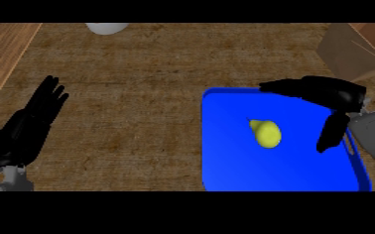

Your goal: Pick the pear from the tray and place it in the cardboard box

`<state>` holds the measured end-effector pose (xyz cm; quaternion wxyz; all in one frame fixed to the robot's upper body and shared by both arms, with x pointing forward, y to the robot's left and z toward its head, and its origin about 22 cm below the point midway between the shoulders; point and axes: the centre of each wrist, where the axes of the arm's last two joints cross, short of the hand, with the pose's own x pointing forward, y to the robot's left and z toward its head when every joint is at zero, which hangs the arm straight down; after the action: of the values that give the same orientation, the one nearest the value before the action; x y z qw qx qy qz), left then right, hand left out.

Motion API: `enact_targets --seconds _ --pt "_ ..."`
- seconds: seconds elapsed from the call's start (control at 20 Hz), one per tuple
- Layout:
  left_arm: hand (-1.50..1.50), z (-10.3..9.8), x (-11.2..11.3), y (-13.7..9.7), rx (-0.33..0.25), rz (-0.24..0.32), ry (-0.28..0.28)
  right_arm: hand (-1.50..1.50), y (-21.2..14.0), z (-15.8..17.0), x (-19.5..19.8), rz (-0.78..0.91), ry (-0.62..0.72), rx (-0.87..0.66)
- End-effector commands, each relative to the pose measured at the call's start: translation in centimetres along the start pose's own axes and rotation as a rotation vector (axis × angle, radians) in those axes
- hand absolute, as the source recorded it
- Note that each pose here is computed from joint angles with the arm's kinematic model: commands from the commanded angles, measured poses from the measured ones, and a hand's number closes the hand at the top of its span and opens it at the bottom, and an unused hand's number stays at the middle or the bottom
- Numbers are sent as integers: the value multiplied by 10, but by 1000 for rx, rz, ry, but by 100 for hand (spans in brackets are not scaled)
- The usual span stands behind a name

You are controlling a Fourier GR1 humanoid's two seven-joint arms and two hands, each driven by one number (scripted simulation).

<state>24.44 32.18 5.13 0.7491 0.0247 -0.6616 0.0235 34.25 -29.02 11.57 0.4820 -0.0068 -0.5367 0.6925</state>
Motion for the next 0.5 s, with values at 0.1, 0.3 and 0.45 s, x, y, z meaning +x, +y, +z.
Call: enact_targets --seconds 0.1,0.3,0.45 --pt "0 2 0 -2 -14 -13 10 -150 2 -2 26 56 -15 56" --pt "0 -1 8 4 -1 6 -7 -150 31 -32 25 55 -10 62" --pt "0 -4 4 0 -5 -7 -4 -150 6 -15 13 55 12 65"
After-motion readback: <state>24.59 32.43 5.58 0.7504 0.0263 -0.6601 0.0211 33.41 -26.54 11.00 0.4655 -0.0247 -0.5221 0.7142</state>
